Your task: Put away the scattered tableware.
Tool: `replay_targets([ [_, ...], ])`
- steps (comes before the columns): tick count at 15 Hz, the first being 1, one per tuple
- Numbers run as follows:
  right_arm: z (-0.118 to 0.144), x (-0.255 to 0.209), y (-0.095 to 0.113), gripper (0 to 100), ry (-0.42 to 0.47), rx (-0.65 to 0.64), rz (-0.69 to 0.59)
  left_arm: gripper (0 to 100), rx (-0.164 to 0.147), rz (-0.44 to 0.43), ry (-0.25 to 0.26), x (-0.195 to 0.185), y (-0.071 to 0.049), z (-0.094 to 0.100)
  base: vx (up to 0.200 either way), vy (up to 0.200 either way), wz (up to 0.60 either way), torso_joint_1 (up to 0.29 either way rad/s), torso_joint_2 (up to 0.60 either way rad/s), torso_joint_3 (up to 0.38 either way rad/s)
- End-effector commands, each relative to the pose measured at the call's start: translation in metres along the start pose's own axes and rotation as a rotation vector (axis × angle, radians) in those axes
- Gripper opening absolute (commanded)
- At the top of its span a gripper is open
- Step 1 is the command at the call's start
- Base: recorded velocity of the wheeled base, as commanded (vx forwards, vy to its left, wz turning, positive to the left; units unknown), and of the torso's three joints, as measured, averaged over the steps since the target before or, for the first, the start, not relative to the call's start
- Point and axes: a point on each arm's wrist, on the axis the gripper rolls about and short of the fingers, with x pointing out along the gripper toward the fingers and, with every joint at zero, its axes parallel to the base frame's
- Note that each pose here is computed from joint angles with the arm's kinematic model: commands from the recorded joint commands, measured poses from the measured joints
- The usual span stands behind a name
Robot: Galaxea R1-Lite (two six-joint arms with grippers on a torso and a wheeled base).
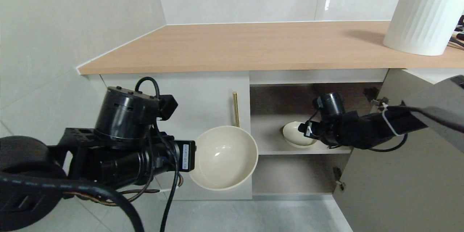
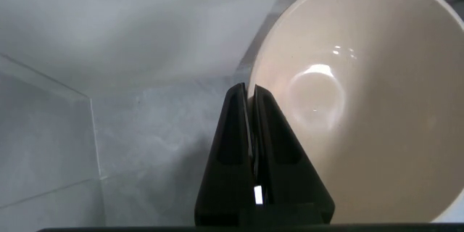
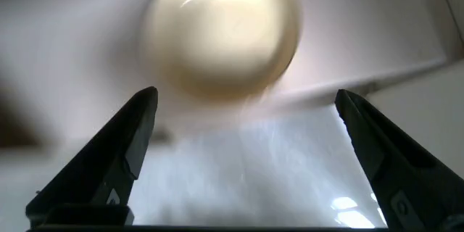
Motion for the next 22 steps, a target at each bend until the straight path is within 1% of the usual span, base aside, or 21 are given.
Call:
replay_targets([
  [1,0.01,-0.097,0.009,100,-0.035,-0.107,0.144,0,0.034,0.038,0.076,0.031,-0.009,-0.011,0.0,0.0,0.0,0.0,0.0,0.0],
  [3,0.011,-0.143,0.008,100,-0.002,-0.174,0.19,0,0.06,0.048,0.111,0.047,-0.018,-0.019,0.0,0.0,0.0,0.0,0.0,0.0],
  [4,0.01,-0.154,0.009,100,0.02,-0.189,0.211,0,0.069,0.048,0.119,0.051,-0.021,-0.021,0.0,0.0,0.0,0.0,0.0,0.0],
  [5,0.007,-0.18,0.009,100,0.059,-0.218,0.281,0,0.088,0.062,0.129,0.056,-0.027,-0.026,0.0,0.0,0.0,0.0,0.0,0.0],
  [6,0.004,-0.19,0.011,100,0.083,-0.236,0.319,0,0.1,0.069,0.134,0.058,-0.03,-0.029,0.0,0.0,0.0,0.0,0.0,0.0],
  [8,-0.014,-0.203,0.021,100,0.17,-0.313,0.358,0,0.131,0.063,0.142,0.059,-0.041,-0.037,0.0,0.0,0.0,0.0,0.0,0.0],
  [10,-0.025,-0.196,0.028,100,0.214,-0.344,0.358,0,0.138,0.054,0.144,0.058,-0.045,-0.039,0.0,0.0,0.0,0.0,0.0,0.0],
  [12,-0.046,-0.178,0.041,100,0.284,-0.391,0.339,0,0.142,0.041,0.134,0.057,-0.049,-0.04,0.0,0.0,0.0,0.0,0.0,0.0],
  [15,-0.064,-0.16,0.052,100,0.338,-0.421,0.319,0,0.147,0.034,0.123,0.053,-0.052,-0.04,0.0,0.0,0.0,0.0,0.0,0.0],
  [17,-0.07,-0.152,0.057,100,0.341,-0.4,0.316,0,0.149,0.025,0.117,0.051,-0.054,-0.039,0.0,0.0,0.0,0.0,0.0,0.0],
  [22,-0.073,-0.146,0.059,100,0.351,-0.386,0.314,0,0.149,0.012,0.101,0.044,-0.056,-0.037,0.0,0.0,0.0,0.0,0.0,0.0],
])
